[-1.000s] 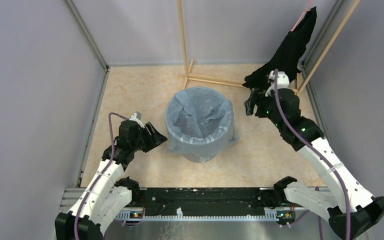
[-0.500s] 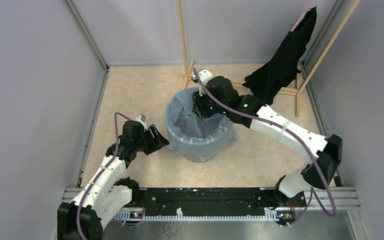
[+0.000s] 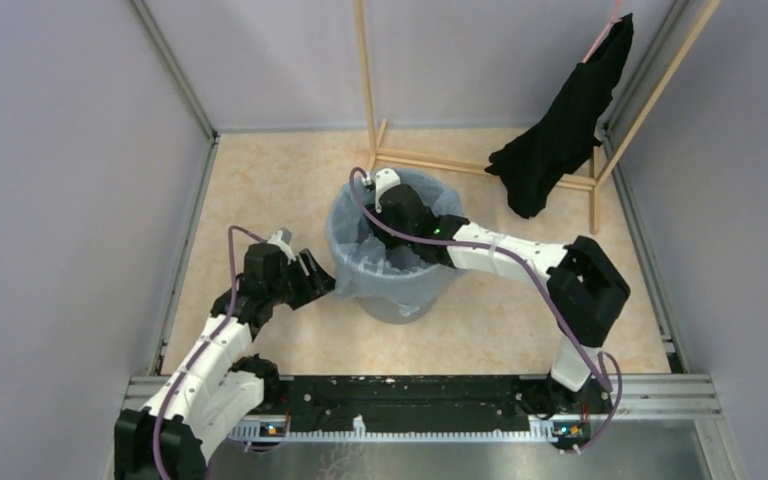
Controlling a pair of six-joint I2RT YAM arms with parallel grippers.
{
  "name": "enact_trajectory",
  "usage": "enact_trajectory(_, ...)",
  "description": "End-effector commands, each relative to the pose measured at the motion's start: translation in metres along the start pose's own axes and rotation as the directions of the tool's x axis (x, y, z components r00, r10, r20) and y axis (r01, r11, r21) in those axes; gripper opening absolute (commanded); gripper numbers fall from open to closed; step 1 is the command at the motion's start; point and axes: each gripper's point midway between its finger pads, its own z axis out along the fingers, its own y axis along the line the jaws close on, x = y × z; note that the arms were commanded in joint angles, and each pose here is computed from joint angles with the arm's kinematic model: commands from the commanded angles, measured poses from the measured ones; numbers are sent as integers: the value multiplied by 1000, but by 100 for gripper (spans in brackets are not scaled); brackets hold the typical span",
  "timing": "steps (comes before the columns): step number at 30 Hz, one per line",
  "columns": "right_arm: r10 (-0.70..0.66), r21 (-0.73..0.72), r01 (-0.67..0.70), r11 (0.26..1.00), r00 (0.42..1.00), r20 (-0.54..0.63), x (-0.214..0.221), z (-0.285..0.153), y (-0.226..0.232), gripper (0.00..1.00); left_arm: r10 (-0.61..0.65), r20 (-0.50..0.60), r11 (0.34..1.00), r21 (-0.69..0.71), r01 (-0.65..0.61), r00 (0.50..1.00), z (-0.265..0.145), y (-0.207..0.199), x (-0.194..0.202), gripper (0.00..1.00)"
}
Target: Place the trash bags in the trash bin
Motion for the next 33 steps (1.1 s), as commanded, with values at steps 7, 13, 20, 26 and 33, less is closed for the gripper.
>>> enact_trajectory(7,-59,8,59,998,998,35,-38,-52,15,58,112,141,992,-74,-102,984,-13,-6,-44,67)
enact_trajectory(13,-158,4,158,987,987,-5,-27,-89,1,79,106,118,991,-94,-95,987,-7,2,-39,67)
enact_trajectory(20,-166,-84,152,985,962,-215,35,-59,15,80,113,125,991,-85,-103,986,-6,-1,-42,67)
enact_trajectory(26,-170,-141,136,981,948,-271,61,-32,29,83,131,135,988,-97,-119,982,-4,3,-43,67)
enact_trajectory(33,-130,-205,62,977,932,-338,93,5,50,75,109,98,993,-57,-104,989,4,4,-30,67)
